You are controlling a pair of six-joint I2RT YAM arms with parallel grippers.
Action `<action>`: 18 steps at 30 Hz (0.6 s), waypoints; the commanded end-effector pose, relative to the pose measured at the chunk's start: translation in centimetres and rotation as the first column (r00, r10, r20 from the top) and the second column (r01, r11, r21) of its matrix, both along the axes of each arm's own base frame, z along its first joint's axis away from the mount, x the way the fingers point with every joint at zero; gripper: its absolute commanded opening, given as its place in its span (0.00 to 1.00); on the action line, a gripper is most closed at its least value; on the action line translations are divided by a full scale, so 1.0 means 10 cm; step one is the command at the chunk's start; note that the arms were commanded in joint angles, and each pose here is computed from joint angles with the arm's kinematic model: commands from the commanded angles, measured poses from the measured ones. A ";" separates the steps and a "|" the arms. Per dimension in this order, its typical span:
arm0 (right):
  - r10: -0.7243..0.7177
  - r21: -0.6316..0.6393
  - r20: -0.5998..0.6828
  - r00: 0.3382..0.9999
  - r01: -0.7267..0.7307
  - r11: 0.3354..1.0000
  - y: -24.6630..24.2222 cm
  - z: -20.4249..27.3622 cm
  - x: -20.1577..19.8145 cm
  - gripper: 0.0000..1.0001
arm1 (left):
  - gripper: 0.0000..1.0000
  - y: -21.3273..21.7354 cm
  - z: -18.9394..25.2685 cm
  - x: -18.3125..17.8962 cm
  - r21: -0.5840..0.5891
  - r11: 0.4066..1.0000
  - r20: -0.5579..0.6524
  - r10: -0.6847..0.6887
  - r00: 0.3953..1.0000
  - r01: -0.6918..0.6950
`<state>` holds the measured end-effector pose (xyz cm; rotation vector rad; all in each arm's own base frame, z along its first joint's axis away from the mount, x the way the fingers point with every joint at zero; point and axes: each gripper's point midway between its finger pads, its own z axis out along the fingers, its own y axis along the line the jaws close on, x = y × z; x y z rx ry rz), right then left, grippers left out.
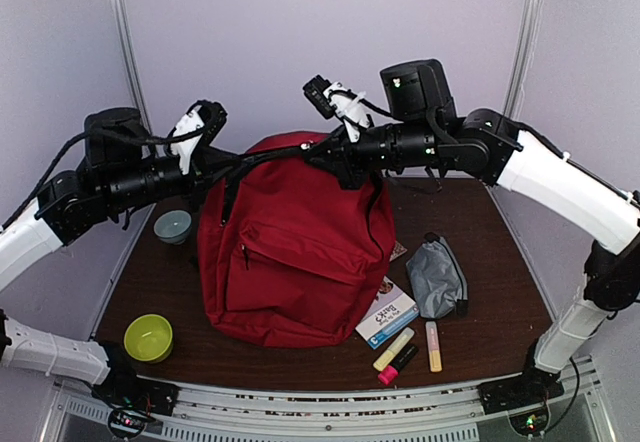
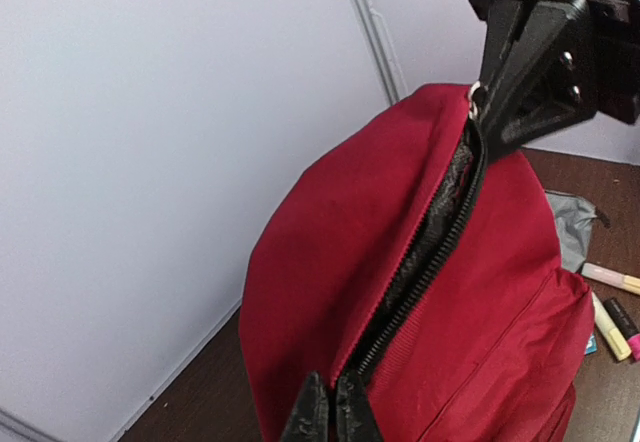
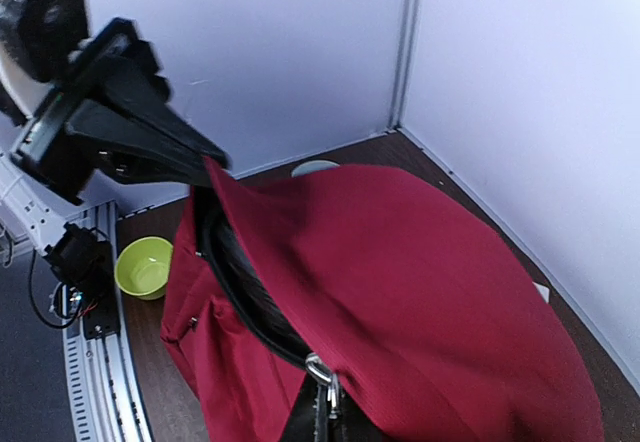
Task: Pack the student bag
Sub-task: Unzip the largest pocket of the student bag, then hold the largest pocket of the student bag.
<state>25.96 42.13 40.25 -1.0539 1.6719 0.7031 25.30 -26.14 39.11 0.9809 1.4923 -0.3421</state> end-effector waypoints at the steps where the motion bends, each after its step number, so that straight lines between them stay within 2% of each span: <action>1: -0.205 0.043 -0.028 0.978 0.206 0.978 -0.65 0.12 0.39 0.00 | 0.00 0.49 0.31 0.07 -0.077 0.975 0.131 0.217 0.967 -0.209; 7: -0.341 0.080 -0.066 0.938 0.345 0.935 -1.27 0.00 0.68 0.00 | 0.00 0.77 0.28 -0.05 -0.107 0.956 0.139 0.286 0.948 -0.273; 10: -0.353 0.093 -0.085 0.932 0.360 0.928 -1.38 -0.01 0.74 0.00 | 0.00 0.85 0.23 -0.12 -0.119 0.954 0.127 0.291 0.948 -0.277; 15: -0.146 0.183 -0.118 0.982 0.166 0.969 -1.02 0.38 0.54 0.00 | 0.00 0.62 -0.12 -0.22 -0.057 0.985 0.024 0.162 0.986 -0.160; 18: -0.038 0.201 -0.047 0.998 0.047 0.978 -0.75 0.65 0.33 0.00 | 0.00 0.50 -0.15 -0.30 -0.060 0.995 0.015 0.082 0.996 -0.081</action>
